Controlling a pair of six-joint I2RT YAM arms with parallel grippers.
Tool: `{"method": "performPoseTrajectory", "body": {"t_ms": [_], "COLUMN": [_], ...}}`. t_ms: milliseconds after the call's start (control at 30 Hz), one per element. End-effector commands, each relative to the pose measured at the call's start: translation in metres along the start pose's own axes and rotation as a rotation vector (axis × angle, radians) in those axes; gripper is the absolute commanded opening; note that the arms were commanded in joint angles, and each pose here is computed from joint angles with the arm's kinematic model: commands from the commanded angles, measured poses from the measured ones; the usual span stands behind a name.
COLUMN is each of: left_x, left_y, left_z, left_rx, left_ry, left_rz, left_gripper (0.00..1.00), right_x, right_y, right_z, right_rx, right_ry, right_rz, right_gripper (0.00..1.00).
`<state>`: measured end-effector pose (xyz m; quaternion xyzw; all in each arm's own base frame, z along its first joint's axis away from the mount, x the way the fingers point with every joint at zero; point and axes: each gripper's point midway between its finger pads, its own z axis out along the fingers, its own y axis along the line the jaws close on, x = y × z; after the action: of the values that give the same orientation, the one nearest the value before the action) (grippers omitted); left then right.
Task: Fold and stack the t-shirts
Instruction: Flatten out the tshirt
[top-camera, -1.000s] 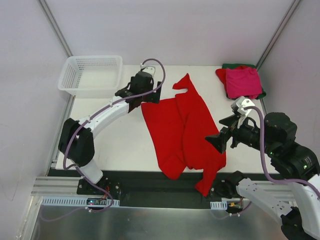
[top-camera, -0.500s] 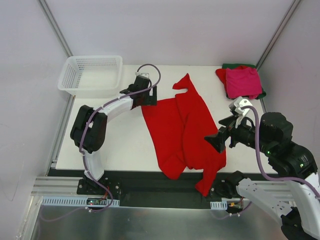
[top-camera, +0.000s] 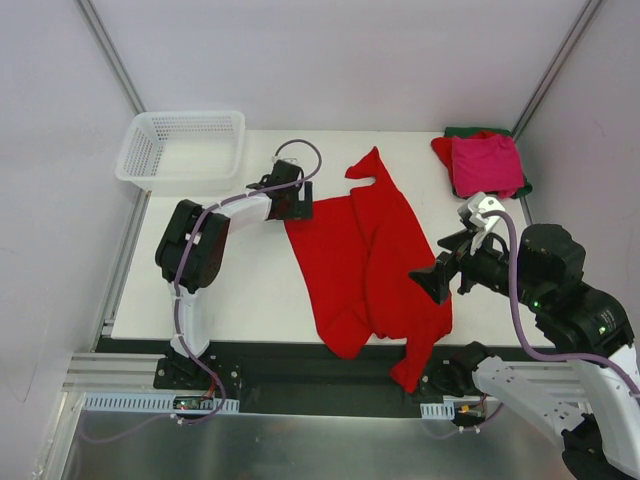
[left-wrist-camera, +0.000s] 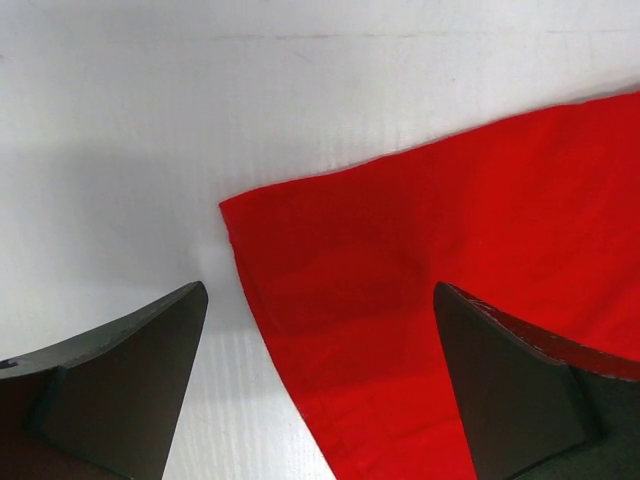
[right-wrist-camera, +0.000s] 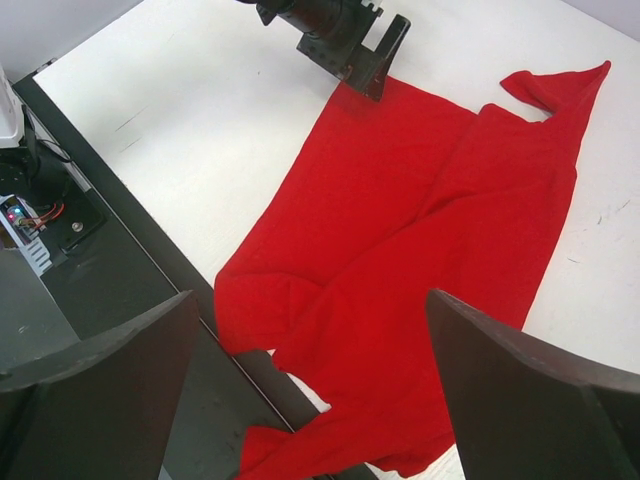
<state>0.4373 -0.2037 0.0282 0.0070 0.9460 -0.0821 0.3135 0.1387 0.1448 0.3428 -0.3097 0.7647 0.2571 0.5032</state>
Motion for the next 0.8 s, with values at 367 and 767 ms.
{"method": "performPoseTrajectory", "body": {"t_ms": [367,767], "left_x": [-0.024,-0.01], "left_y": [0.005,-0.003], "left_z": [0.013,0.028], "left_rx": [0.024,0.07], "left_ry": [-0.024,0.022], "left_rz": [-0.085,-0.133], "left_gripper": [0.64,0.4], "right_x": [-0.006,-0.003], "right_y": [-0.005,-0.011], "right_z": [-0.003,-0.01], "right_rx": [0.033,0.071], "right_ry": [-0.032,-0.016], "right_rz": [-0.006,-0.021], "right_gripper": [0.98,0.98]}}
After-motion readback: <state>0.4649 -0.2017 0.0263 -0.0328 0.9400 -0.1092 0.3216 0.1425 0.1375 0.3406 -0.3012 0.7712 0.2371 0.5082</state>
